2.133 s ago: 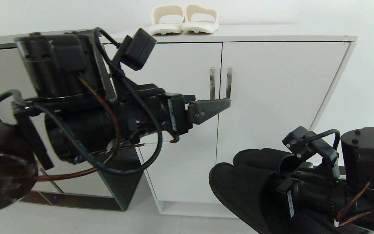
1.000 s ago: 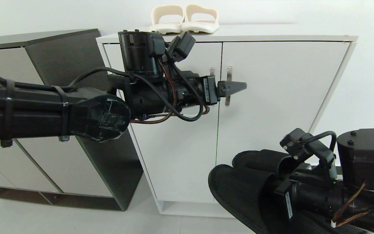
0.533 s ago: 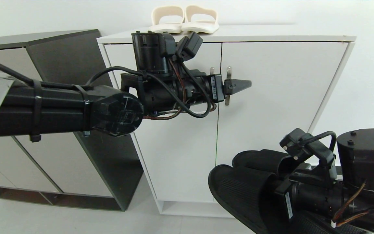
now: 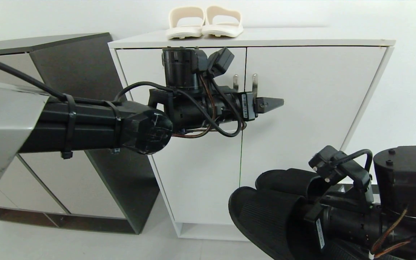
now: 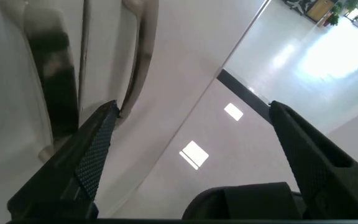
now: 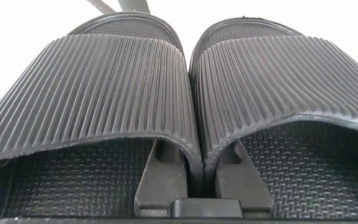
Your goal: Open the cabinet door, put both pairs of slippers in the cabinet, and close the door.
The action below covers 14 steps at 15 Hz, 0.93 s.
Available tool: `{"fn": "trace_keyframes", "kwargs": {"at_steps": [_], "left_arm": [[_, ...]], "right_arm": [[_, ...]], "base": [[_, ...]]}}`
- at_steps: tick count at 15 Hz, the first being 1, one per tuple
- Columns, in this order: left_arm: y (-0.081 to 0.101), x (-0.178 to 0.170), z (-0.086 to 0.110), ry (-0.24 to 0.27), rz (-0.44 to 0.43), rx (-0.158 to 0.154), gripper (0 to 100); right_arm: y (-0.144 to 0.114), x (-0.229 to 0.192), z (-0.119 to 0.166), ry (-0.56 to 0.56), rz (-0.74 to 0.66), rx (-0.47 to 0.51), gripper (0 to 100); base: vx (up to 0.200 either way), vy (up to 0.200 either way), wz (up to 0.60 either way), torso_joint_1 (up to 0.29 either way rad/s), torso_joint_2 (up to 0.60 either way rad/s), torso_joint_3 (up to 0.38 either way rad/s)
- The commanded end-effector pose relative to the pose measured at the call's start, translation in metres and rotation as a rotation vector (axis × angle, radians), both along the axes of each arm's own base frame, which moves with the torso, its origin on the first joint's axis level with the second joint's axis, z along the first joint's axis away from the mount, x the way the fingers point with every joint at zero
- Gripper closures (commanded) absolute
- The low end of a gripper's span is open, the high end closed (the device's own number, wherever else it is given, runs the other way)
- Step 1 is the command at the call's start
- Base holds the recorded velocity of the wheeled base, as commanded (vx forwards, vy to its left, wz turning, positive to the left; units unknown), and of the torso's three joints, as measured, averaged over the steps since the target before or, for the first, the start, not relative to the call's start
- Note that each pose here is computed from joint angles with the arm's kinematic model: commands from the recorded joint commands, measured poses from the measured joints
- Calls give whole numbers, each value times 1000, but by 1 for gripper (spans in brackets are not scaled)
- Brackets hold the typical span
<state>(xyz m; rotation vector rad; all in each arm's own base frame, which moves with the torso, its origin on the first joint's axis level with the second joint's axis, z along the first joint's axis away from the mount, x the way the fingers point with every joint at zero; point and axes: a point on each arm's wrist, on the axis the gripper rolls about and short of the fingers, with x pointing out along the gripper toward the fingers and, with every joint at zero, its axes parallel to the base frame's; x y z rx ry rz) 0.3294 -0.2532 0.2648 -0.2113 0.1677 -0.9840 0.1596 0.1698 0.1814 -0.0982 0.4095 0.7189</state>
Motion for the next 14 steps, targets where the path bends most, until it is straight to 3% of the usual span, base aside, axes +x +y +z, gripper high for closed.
{"fn": "trace_keyframes", "kwargs": {"at_steps": [1,13,14], "left_arm": [[-3,-3,0,-3,-16,-2,100],[4,-13,14,-4,-17,-8,100],[6,-17,16,-2,-17,-6,0]], "right_arm": [[0,-2,0,-2,9,2,100],[-1,-3,-4,9,8,-9,100],[-1,-3,-4,9,8,-9,100]], "base": [[0,0,0,0,0,0],[0,0,0,0,0,0],[0,0,0,0,0,0]]}}
